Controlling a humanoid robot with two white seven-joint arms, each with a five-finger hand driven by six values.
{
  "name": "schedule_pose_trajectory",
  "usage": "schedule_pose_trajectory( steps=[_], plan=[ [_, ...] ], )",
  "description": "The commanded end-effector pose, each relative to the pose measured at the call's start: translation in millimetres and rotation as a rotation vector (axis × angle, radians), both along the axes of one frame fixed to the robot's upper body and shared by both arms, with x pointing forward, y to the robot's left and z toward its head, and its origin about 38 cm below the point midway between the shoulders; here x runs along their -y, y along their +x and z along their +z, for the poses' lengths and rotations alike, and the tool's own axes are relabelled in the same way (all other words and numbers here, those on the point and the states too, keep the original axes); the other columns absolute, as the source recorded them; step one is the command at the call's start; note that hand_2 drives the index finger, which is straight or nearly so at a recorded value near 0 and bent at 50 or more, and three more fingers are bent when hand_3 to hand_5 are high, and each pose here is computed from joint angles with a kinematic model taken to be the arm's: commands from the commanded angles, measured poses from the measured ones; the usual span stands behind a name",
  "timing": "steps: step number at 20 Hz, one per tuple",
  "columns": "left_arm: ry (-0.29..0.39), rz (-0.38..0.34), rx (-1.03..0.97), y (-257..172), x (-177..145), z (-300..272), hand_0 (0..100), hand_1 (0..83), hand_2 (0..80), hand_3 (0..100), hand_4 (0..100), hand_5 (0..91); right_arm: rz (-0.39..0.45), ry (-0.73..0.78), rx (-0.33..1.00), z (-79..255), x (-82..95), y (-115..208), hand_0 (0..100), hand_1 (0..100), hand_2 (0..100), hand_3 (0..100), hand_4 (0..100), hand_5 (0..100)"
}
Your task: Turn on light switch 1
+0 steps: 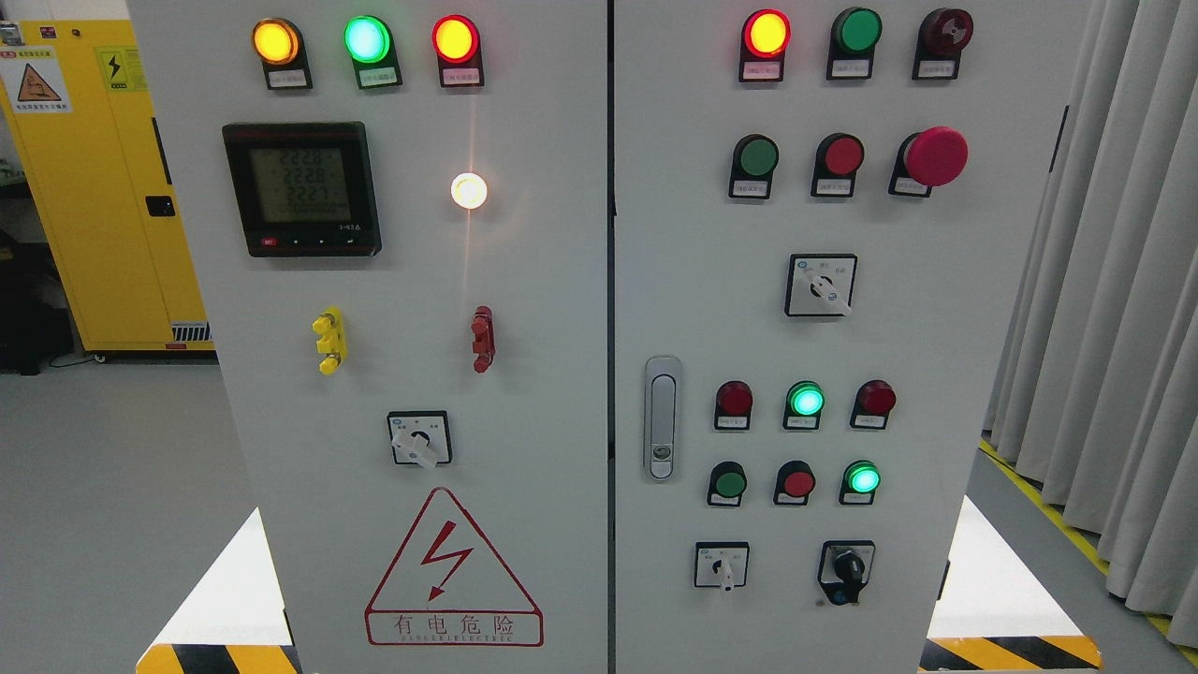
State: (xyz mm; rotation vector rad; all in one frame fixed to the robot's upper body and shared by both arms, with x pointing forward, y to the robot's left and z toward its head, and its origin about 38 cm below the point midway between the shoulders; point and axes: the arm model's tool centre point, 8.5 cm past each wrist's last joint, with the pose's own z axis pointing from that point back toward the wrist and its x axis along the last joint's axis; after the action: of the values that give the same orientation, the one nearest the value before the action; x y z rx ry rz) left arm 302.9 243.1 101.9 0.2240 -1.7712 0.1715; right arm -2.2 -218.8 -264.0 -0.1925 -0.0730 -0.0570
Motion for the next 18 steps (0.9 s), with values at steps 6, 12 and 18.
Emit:
schedule_pose_trajectory(
  steps=[6, 12, 18],
  plan=[
    [-0.001, -0.019, -0.752, -167, -62, -255, 14, 43.2, 52.5, 82, 85, 72.4, 0.000, 0.001, -0.001, 0, -0.1, 0, 0, 50, 4, 0, 0, 0],
    [-0.111, -0.135, -1.170, -283, -41, -330, 16, 46.5, 24.8, 51, 51, 18.5, 0.000, 0.001, -0.001, 0, -0.1, 0, 0, 50, 4, 0, 0, 0],
    [-0.238, -0.234, -1.461, -347, -24, -353, 26, 41.3, 0.0, 15, 18, 0.0, 0.000, 0.001, -0.001, 0, -0.1, 0, 0, 50, 4, 0, 0, 0]
  ],
)
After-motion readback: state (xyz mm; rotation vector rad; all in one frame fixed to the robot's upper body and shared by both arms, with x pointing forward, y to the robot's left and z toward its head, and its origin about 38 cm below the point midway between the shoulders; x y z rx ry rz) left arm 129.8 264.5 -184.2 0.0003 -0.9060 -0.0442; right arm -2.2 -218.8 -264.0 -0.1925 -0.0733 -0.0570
